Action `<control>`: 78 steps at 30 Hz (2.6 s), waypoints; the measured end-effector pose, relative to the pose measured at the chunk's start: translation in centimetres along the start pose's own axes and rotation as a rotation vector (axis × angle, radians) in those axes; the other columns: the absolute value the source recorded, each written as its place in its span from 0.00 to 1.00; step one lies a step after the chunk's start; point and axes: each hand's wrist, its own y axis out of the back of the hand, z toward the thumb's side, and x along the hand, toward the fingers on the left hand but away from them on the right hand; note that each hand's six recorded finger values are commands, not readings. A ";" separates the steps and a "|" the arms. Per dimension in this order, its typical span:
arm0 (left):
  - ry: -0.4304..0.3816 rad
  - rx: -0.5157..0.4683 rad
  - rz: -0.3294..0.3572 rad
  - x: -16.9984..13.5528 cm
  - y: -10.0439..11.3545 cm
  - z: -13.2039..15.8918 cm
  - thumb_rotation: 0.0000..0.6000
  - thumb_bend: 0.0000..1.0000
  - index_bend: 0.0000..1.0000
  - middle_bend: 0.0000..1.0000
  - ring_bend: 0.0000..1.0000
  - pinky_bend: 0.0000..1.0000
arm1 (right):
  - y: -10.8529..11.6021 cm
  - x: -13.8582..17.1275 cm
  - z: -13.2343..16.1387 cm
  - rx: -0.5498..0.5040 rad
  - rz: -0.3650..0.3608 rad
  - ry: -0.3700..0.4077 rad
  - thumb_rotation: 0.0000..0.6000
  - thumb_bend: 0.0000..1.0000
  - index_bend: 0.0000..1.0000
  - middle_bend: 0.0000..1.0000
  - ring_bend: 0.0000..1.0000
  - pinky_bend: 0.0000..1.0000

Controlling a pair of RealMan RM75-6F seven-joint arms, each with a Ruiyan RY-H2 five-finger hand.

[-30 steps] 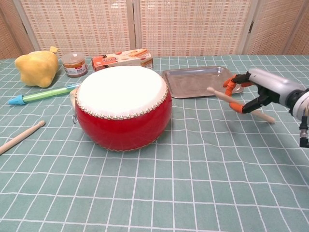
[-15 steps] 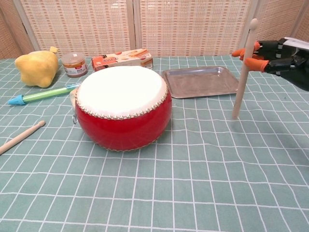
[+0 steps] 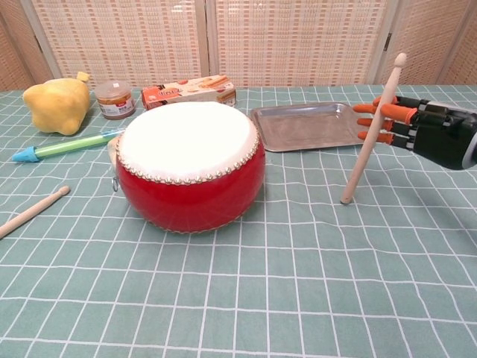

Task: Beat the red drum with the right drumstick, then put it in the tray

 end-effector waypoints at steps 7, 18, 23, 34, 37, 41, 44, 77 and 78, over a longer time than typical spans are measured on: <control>0.000 -0.002 -0.003 -0.1 -0.2 -0.2 1.00 0.25 0.00 0.00 0.00 0.00 | -0.2 -0.4 -0.8 -0.069 0.043 0.002 1.00 0.52 0.57 0.28 0.22 0.26; -0.007 -0.002 -0.007 -0.1 -0.3 -0.1 1.00 0.25 0.00 0.00 0.00 0.00 | -0.6 0.0 -0.9 -0.086 0.100 0.021 1.00 0.31 0.55 0.29 0.25 0.33; -0.005 -0.001 -0.010 -0.1 -0.3 -0.1 1.00 0.25 0.00 0.00 0.00 0.00 | -0.5 0.0 -1.0 -0.098 0.097 0.022 1.00 0.25 0.55 0.30 0.26 0.35; -0.006 0.002 -0.014 -0.1 -0.4 -0.1 1.00 0.25 0.00 0.00 0.00 0.00 | -1.0 -0.1 -2.1 -0.078 0.113 -0.009 0.98 0.24 0.57 0.31 0.29 0.37; -0.002 0.002 -0.018 -0.1 -0.5 -0.2 1.00 0.25 0.00 0.00 0.00 0.00 | -1.5 -0.1 -2.4 -0.064 0.130 -0.017 0.98 0.24 0.58 0.32 0.29 0.37; 0.000 0.000 -0.020 -0.2 -0.6 -0.2 1.00 0.25 0.00 0.00 0.00 0.00 | -2.3 -0.1 -3.1 -0.046 0.152 -0.034 0.98 0.24 0.58 0.32 0.29 0.37; 0.000 -0.001 -0.022 -0.2 -0.7 -0.3 1.00 0.25 0.00 0.00 0.00 0.00 | -2.8 -0.1 -3.7 -0.039 0.162 -0.050 0.98 0.24 0.58 0.33 0.29 0.37; 0.013 -0.022 -0.053 -0.2 -1.8 -1.0 1.00 0.25 0.00 0.00 0.00 0.00 | -6.5 -1.9 -7.0 0.045 0.174 -0.108 0.97 0.24 0.89 0.83 0.95 1.00; 0.014 -0.022 -0.053 -0.2 -1.8 -1.1 1.00 0.25 0.00 0.00 0.00 0.00 | -6.6 -1.9 -6.9 0.052 0.173 -0.104 0.97 0.24 0.93 0.86 0.98 1.00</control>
